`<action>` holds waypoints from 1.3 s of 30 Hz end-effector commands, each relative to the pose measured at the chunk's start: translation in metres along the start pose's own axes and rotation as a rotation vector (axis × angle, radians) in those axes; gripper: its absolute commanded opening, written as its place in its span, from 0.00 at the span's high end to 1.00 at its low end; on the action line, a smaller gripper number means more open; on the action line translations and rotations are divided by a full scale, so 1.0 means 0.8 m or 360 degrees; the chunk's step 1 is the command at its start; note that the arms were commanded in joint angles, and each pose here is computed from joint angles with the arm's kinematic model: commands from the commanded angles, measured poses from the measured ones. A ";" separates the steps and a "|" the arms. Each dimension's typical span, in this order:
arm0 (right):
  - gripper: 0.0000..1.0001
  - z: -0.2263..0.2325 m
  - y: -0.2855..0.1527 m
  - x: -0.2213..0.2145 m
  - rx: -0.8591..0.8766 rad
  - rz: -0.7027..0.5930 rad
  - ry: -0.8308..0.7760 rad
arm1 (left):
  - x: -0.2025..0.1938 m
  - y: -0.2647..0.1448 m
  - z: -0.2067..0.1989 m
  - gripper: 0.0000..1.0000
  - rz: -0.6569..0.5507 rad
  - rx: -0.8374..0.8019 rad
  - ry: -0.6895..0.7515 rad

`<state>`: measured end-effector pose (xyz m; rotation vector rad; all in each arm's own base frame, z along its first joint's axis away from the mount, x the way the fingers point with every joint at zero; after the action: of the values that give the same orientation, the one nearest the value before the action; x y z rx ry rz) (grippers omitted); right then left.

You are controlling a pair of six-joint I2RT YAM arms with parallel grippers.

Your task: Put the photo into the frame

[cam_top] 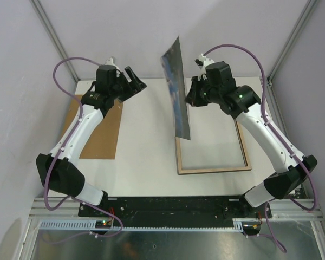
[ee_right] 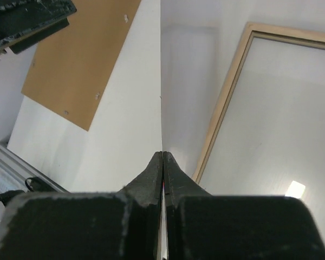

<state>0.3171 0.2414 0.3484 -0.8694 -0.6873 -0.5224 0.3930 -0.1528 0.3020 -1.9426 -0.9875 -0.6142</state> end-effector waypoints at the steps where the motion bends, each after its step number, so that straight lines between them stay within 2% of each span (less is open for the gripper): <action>1: 1.00 0.006 -0.015 -0.014 -0.0134 0.0087 -0.0168 | 0.021 -0.018 -0.060 0.18 -0.0057 -0.0230 0.0022; 9: 1.00 -0.016 -0.041 0.005 -0.0443 0.0030 -0.0269 | 0.005 -0.017 -0.098 0.17 0.0019 -0.0374 0.0019; 27: 1.00 -0.058 -0.161 0.045 -0.0682 -0.0137 -0.0272 | -0.019 0.007 -0.094 0.16 0.0118 -0.0375 -0.0010; 32: 1.00 -0.053 -0.152 0.039 -0.0756 -0.0104 -0.0314 | -0.026 0.013 -0.085 0.16 0.0146 -0.0349 -0.0019; 36: 1.00 -0.028 -0.104 0.014 -0.0825 0.0032 -0.0464 | -0.033 0.014 -0.065 0.16 0.0169 -0.0301 -0.0041; 39: 1.00 -0.014 -0.046 -0.016 -0.0873 0.0194 -0.0584 | -0.035 0.014 -0.040 0.15 0.0166 -0.0235 -0.0073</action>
<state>0.2787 0.1825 0.3959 -1.3745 -0.8387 -0.5813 0.3868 -0.2122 0.2938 -2.1364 -0.8404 -0.6206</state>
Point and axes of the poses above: each gripper's point midway between its finger pads, its own y axis out along the fingers, its own z axis along the line the jaws close on, x = y × z, the point moved 3 cm from there along -y, back along the fingers, and after that the axes turned 7 degrees about y, right-handed, at the moved point
